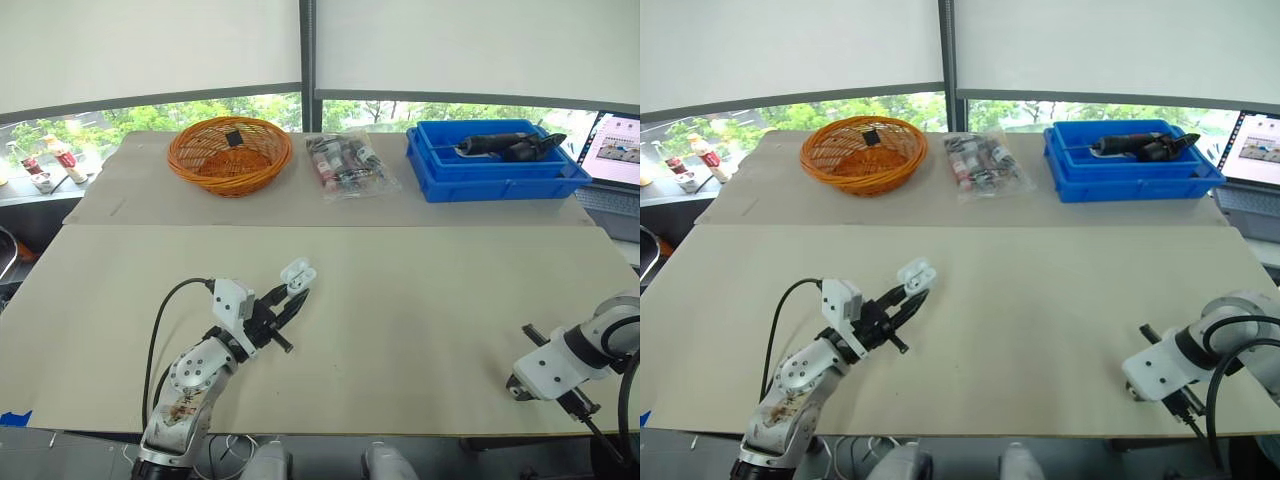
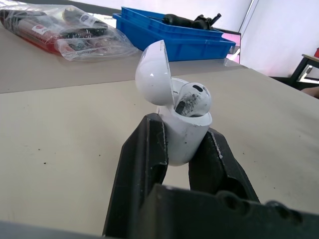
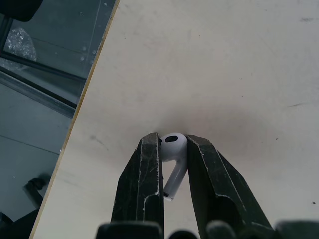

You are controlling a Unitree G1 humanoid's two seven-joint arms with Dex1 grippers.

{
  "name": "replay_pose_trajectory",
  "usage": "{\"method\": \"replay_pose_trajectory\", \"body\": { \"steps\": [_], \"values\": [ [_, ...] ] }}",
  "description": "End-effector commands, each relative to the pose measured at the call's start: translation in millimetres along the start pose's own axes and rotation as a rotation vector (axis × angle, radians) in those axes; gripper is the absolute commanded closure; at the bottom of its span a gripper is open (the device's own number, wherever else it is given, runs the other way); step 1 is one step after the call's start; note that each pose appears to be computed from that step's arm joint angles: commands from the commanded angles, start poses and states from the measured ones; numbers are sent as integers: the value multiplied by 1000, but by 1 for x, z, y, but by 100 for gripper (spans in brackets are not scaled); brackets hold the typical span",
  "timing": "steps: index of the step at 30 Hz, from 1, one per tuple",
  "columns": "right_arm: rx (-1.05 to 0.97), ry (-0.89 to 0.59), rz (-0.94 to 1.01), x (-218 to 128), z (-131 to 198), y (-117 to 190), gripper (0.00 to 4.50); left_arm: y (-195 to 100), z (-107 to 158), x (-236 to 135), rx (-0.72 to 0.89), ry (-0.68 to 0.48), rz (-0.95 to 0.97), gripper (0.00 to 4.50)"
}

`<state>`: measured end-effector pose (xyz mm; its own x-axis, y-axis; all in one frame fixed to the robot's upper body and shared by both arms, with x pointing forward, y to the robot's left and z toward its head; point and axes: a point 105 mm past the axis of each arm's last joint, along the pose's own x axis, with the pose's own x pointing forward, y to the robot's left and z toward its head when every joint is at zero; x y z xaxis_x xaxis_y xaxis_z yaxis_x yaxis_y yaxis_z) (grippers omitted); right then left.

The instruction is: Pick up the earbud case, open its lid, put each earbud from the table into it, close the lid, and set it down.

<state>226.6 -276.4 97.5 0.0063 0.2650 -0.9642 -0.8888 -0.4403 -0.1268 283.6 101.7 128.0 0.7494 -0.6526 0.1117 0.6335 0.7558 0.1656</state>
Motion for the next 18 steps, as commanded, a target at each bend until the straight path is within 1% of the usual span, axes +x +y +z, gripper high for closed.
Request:
{"method": "replay_pose_trajectory", "body": {
  "steps": [1,2,3,6,8,11,16,18],
  "values": [
    [13,19,24,2,-6,6,417,0,14,-1,25,-42,-2,392],
    [11,19,22,2,-6,6,312,0,14,0,25,-41,-3,392],
    [9,20,22,2,-6,7,283,0,14,0,25,-41,-4,392],
    [-21,17,-4,3,-4,3,175,0,14,0,25,-39,-8,392],
    [-29,11,-19,2,-3,1,113,0,13,0,24,-39,-9,392],
    [-29,-16,-58,-6,2,-5,108,-1,13,0,23,-38,-13,392],
    [19,-39,-75,-32,20,-5,108,-1,12,1,21,-36,-20,392],
    [35,-18,-110,-38,26,-8,108,-2,11,2,18,-34,-21,392]
  ]
}}
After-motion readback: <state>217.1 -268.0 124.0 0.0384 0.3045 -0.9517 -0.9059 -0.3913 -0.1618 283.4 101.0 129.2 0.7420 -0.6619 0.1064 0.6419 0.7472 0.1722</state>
